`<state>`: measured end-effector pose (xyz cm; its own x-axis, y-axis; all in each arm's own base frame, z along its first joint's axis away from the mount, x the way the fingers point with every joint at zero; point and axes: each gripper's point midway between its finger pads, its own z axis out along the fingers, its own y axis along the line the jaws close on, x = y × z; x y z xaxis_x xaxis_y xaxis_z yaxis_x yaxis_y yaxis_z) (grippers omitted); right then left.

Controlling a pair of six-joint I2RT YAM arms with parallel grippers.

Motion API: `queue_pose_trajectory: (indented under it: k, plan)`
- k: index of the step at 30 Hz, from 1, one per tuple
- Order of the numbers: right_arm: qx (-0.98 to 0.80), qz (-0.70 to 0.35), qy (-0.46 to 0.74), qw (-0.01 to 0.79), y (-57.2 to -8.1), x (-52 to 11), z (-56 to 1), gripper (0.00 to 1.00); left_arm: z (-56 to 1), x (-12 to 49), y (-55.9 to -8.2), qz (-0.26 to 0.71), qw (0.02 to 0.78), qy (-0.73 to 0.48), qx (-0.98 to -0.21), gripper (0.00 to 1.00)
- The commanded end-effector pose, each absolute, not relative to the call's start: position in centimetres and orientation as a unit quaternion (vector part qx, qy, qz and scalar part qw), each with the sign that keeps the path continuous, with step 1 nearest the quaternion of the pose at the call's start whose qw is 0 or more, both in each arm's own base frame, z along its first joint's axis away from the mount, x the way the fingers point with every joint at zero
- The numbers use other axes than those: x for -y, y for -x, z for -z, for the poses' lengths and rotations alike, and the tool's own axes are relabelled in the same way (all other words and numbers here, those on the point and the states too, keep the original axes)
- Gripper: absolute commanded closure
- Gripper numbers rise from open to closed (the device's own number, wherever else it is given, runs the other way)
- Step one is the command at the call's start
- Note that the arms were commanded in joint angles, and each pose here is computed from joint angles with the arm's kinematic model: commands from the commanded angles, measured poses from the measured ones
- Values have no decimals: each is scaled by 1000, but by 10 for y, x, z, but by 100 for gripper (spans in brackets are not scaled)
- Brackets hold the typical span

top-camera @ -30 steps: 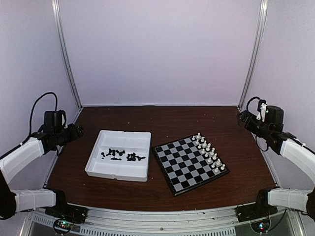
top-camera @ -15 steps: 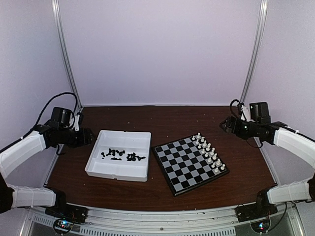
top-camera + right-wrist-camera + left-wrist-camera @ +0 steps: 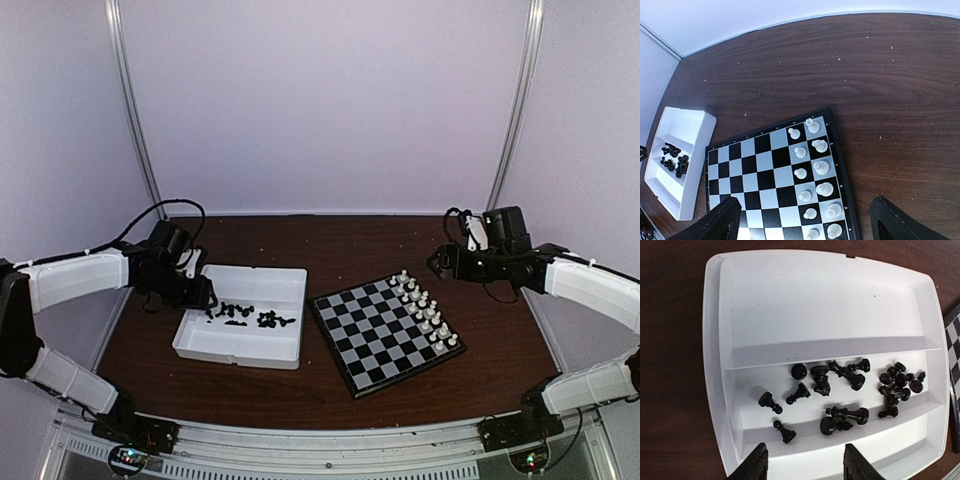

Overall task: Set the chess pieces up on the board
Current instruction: Pick up the chess piece from the storage box.

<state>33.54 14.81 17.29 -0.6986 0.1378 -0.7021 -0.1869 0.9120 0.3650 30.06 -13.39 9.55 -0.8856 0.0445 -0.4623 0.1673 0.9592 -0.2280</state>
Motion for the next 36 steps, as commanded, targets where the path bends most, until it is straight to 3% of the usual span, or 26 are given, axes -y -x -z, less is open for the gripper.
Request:
queue_pose_trajectory:
  k: [1,13,36]
  plan:
    - [-889,-176,24,421,-335,-137,-184,7,-97,140,-319,107,257,-74,-958,48]
    - [-865,-169,37,470,-324,-128,-207,6,-72,136,-346,56,254,-65,-963,57]
    - [-869,-159,38,466,-326,-126,-204,6,-48,153,-363,36,233,-74,-969,69]
